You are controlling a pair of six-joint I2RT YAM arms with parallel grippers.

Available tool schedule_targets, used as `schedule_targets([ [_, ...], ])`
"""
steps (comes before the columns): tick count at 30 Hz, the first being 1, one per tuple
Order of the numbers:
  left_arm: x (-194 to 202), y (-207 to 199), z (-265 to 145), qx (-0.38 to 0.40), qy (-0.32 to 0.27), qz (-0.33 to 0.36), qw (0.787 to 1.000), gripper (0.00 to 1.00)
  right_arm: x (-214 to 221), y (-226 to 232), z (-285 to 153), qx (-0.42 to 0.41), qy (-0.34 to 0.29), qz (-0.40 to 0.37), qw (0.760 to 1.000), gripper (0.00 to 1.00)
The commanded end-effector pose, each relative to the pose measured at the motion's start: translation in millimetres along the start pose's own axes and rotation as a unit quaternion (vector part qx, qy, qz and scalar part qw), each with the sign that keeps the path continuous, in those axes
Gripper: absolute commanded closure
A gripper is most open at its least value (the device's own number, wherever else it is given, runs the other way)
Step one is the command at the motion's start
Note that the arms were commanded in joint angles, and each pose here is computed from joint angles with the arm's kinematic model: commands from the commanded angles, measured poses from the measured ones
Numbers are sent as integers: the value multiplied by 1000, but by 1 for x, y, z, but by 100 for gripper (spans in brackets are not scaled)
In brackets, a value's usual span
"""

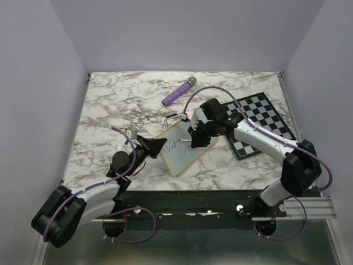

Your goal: Write a sentence on the whiteboard

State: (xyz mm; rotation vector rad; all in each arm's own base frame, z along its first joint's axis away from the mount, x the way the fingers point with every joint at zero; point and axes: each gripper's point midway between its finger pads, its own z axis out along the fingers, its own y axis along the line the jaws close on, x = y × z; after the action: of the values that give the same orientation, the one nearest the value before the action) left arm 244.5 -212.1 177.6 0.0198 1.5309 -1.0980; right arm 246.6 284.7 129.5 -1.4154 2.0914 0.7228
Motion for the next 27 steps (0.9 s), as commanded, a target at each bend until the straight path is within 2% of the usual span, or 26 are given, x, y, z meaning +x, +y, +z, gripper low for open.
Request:
schedule_targets([
  [1,3,-3,-3,13,4,11,1000,100,-17,-15,-5,44,-20,-6,999,99],
  [12,2,-4,-2,13,3,14,1000,100,-21,-19,-11,64,-31,4,997,99],
  [27,2,-4,-1,12,6,19,1000,100,0,-14,-6,49,-1,3,999,100],
])
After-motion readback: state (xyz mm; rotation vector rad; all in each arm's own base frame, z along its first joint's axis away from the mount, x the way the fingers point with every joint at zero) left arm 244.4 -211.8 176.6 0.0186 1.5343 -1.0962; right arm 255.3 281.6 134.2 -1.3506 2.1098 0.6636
